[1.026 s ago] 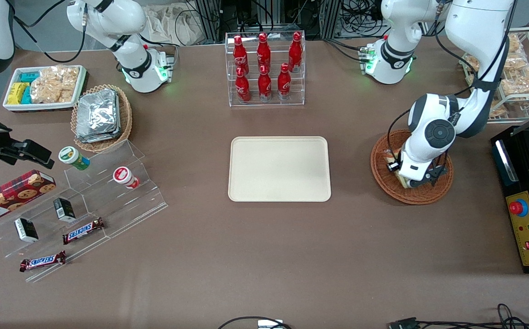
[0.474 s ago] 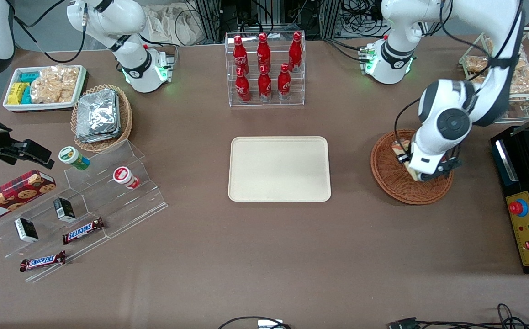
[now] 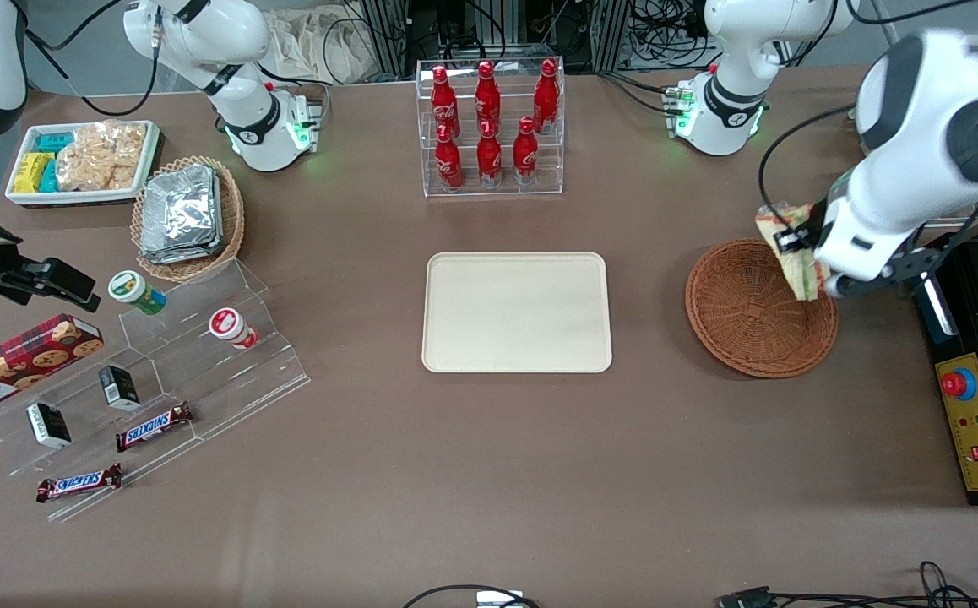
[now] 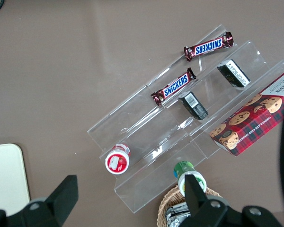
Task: Place sandwich from basket to tray
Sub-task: 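Lift the sandwich out of the basket toward the white tray, then lower the sandwich onto the white tray and open the left gripper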
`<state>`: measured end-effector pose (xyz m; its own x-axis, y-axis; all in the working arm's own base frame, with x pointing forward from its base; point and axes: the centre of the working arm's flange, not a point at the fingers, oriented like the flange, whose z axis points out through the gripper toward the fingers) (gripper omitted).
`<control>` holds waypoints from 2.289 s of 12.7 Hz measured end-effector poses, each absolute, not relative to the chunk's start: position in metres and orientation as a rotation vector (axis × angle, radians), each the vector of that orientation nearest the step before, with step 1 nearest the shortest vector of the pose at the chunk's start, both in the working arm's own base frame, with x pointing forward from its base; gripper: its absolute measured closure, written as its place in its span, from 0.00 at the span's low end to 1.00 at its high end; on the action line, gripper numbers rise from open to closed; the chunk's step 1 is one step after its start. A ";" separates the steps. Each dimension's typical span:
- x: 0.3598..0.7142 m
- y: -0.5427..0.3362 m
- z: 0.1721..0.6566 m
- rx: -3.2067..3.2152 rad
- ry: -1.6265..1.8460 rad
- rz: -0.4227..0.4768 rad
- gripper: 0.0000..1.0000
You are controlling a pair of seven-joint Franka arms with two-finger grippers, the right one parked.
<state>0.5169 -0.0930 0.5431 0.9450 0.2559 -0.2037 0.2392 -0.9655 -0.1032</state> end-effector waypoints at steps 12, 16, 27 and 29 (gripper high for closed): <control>0.507 -0.369 0.493 -3.040 0.359 0.420 0.81; 0.497 -0.388 0.405 -3.024 0.363 0.375 0.81; 0.497 -0.366 0.229 -3.090 0.020 0.276 0.81; 0.501 -0.361 0.219 -3.089 0.006 0.276 0.81</control>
<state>0.5007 -0.3609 0.2187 0.9842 -0.0004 -0.1772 -0.0076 -0.9992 -0.0399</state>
